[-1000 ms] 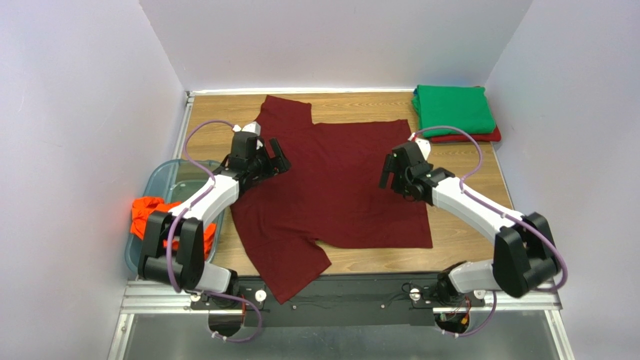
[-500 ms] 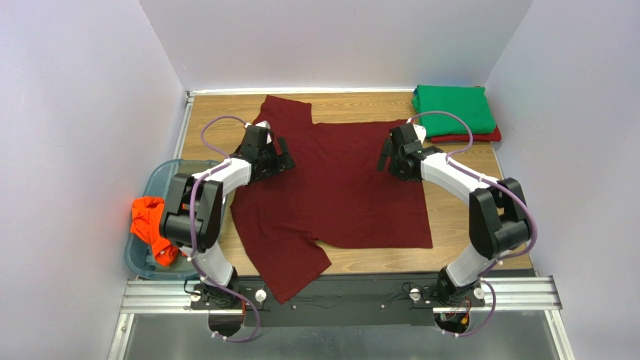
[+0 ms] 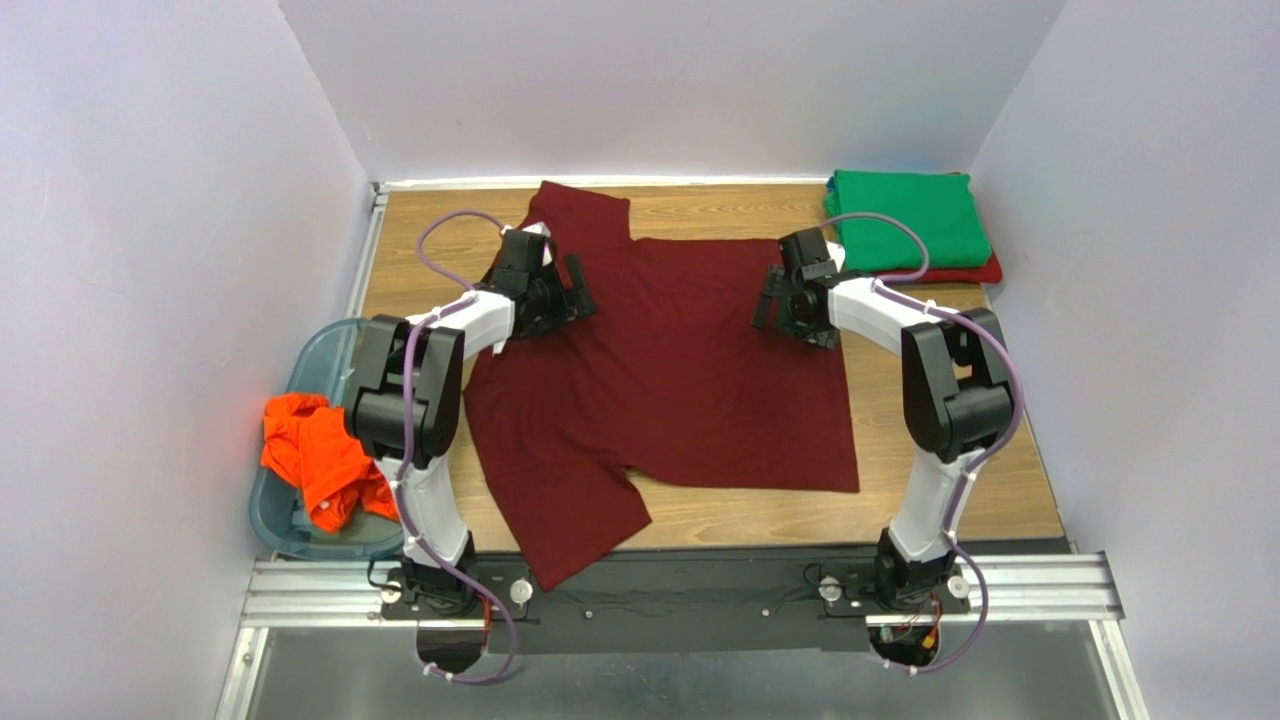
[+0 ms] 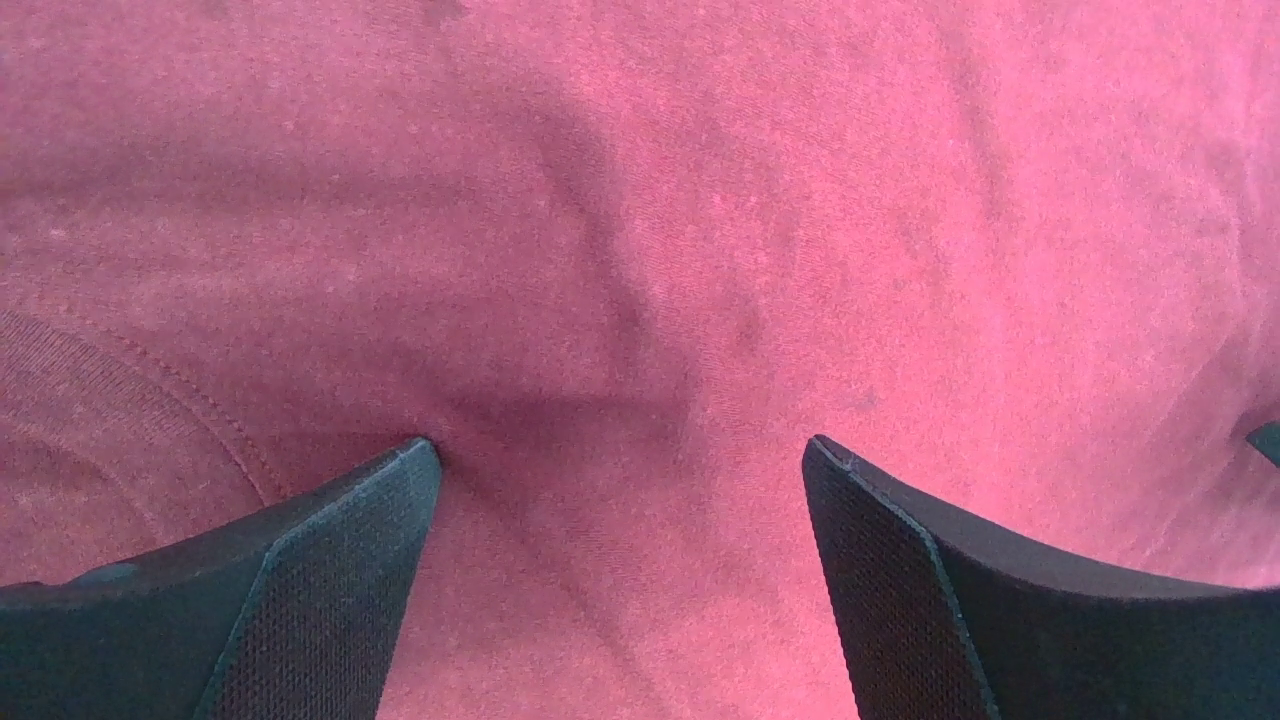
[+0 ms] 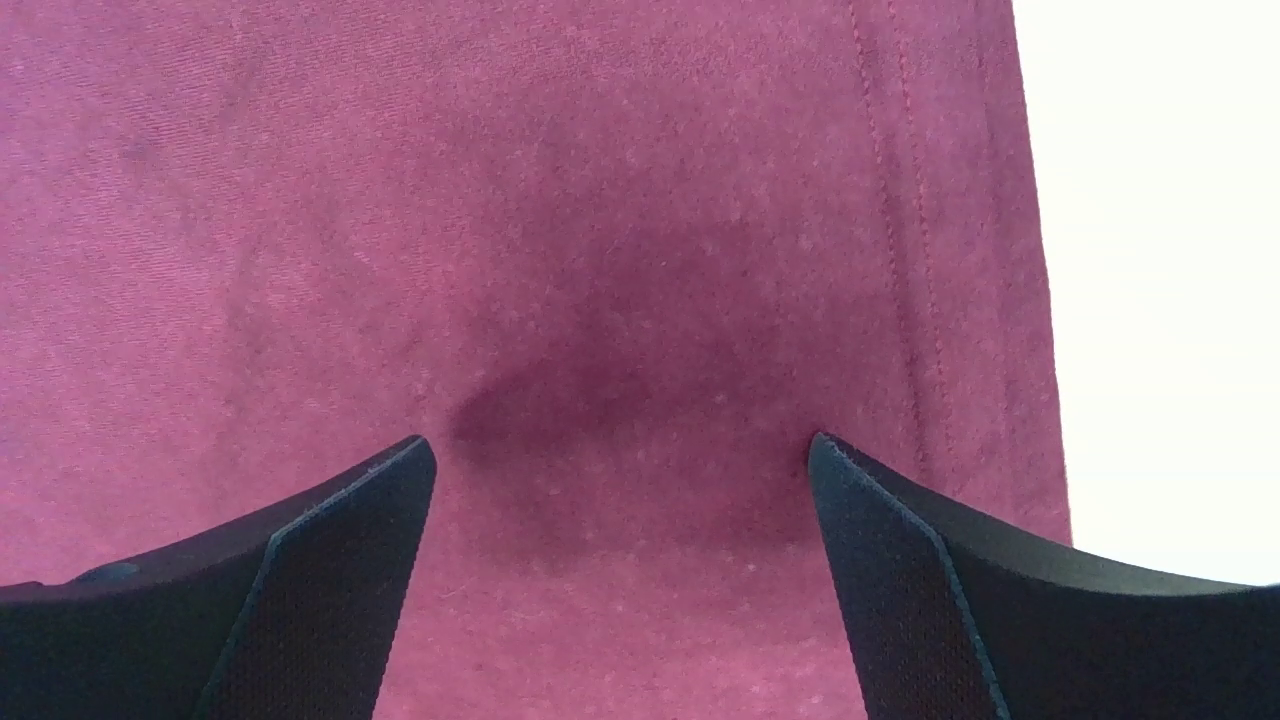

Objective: Fold and stack the t-shirts
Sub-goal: Flatten the tshirt out

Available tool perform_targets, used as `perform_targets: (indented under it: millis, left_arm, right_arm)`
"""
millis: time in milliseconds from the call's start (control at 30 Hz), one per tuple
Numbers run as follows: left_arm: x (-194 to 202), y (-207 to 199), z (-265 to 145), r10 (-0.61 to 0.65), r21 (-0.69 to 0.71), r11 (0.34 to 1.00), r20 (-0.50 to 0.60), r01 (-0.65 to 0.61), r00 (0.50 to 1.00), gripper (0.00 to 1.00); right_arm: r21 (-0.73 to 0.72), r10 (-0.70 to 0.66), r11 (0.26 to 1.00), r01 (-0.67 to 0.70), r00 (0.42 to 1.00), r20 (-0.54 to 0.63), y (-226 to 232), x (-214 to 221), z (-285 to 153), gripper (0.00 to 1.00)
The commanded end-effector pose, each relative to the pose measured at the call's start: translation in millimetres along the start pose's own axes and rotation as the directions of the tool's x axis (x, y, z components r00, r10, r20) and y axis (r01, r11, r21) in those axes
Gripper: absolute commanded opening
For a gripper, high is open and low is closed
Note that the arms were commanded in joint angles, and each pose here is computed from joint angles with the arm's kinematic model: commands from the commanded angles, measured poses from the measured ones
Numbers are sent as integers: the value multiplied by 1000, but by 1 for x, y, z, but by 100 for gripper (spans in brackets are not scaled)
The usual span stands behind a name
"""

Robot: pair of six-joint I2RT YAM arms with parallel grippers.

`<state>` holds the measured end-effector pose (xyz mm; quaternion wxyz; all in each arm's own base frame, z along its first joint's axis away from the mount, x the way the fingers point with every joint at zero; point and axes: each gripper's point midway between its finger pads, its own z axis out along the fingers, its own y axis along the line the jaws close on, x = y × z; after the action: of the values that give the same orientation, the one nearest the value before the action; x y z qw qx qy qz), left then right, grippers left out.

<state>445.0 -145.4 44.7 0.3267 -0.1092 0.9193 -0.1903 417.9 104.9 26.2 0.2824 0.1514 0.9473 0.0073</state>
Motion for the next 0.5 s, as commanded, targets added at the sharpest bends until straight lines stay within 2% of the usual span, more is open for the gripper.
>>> perform_targets:
  millis: [0,367,467]
  left_arm:
    - [9,14,18,5,-35,999,-66,-8,998,98]
    - [-19,7,52,-22,-48,999,-89,18,996,98]
    - [-16,11,56,-34,-71,997,-128,25,991,98]
  right_arm:
    - [-11,8,1000,-9,1000,-20,1,-6,15,100]
    - [-30,48,998,-49,998,-42,3,-26,47,100]
    - [-43,48,998,-50,998,-44,7,-32,56,100]
